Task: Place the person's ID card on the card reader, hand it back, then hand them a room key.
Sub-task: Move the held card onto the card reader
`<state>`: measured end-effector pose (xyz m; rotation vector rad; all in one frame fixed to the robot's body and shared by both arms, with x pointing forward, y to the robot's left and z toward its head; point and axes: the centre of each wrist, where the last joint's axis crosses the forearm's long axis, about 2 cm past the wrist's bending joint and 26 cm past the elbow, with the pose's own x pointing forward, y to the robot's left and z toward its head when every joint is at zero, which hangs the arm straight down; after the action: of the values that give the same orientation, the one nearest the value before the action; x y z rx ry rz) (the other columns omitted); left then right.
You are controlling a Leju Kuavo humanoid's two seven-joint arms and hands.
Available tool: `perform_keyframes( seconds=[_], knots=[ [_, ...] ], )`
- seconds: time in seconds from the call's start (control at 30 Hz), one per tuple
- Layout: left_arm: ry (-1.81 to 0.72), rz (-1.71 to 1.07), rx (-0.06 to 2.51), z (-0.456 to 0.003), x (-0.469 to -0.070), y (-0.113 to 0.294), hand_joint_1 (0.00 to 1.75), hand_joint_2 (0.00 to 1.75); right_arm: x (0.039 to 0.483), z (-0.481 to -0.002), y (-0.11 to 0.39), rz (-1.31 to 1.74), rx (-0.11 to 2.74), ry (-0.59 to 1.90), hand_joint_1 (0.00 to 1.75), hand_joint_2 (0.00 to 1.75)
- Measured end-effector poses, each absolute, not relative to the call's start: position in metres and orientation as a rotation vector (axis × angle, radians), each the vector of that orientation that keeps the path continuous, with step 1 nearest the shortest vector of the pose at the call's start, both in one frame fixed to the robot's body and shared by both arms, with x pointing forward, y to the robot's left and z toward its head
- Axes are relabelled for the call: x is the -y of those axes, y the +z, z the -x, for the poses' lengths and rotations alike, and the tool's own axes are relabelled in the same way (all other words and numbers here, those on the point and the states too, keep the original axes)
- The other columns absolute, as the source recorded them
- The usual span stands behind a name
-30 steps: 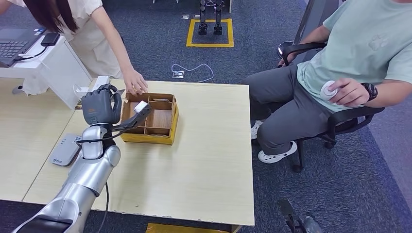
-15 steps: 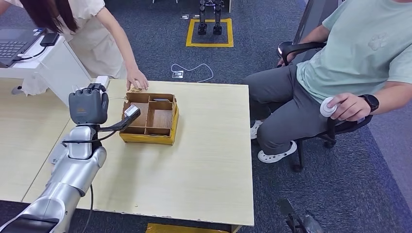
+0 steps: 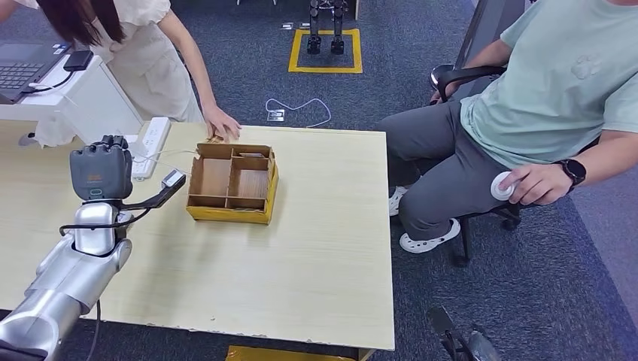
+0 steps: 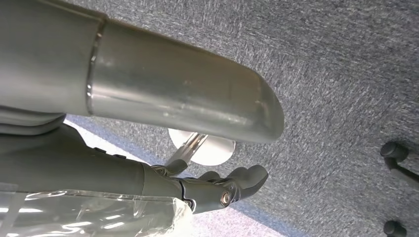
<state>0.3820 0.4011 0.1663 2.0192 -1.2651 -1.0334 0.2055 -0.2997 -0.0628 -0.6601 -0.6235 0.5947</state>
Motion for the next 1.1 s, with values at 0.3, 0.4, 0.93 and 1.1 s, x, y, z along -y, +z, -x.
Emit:
perform_keyframes(
  seconds=[0.3,0.4,0.93,1.1],
  knots=[
    [-1.155,-2.032,1.199,-0.374,-0.412,0.15,1.75,1.75,0.302,-0.205,-0.063,0.66,0.629,0.59,0.0,0.0],
    [-1.215,-2.01,1.188,-0.372,-0.416,0.144,1.75,1.75,0.303,-0.205,-0.063,0.661,0.629,0.587,0.0,0.0],
    [-1.456,-1.799,0.987,-0.35,-0.432,0.086,1.75,1.75,0.308,-0.203,-0.064,0.663,0.634,0.573,0.0,0.0],
    [-1.46,-1.784,0.967,-0.348,-0.432,0.081,1.75,1.75,0.308,-0.202,-0.064,0.663,0.633,0.574,0.0,0.0]
  ],
)
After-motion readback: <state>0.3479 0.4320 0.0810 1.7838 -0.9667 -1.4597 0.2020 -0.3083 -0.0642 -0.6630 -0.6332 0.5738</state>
